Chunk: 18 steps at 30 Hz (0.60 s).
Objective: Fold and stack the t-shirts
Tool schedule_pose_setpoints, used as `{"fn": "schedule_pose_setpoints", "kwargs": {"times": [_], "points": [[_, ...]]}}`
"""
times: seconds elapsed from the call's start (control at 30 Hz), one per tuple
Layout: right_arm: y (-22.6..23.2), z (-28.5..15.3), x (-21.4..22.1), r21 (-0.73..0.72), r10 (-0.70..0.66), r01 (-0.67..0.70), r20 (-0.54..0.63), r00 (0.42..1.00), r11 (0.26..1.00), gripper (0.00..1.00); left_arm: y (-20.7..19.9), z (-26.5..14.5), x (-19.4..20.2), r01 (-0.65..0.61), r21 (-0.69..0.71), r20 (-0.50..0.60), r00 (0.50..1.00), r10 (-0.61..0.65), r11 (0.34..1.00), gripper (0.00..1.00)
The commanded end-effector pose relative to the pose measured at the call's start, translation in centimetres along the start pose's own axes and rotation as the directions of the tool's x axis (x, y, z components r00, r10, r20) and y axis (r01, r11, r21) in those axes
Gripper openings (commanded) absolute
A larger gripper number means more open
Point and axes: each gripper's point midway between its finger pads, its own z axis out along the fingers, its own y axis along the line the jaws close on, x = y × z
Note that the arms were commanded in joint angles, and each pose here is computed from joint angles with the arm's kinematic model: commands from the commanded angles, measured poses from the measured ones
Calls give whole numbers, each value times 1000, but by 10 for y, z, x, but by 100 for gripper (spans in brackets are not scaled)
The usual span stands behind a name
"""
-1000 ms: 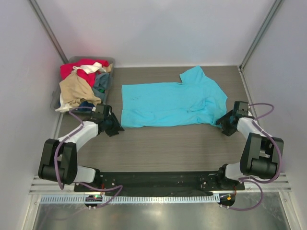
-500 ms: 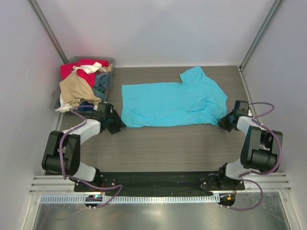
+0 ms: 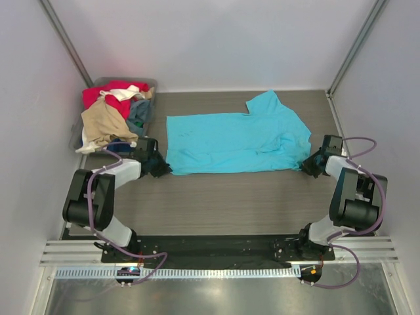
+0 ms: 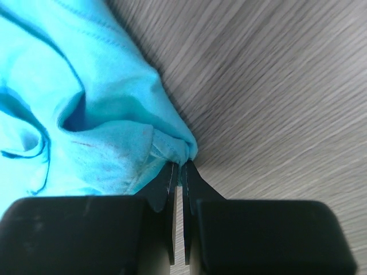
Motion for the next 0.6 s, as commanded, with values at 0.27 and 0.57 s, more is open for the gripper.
{"fn": "schedule_pose_setpoints", "kwargs": {"times": [0.27,0.57], "points": [[-27,-35,-68,234,-110,62,201,973,970,1,31,-65,-43,72,-90,159,986,-57,993,0],[-31,-49,-65,233,-118,62,235,965,971,7,49,-89,-28,82,-114,168,984,-63,990,0]]}}
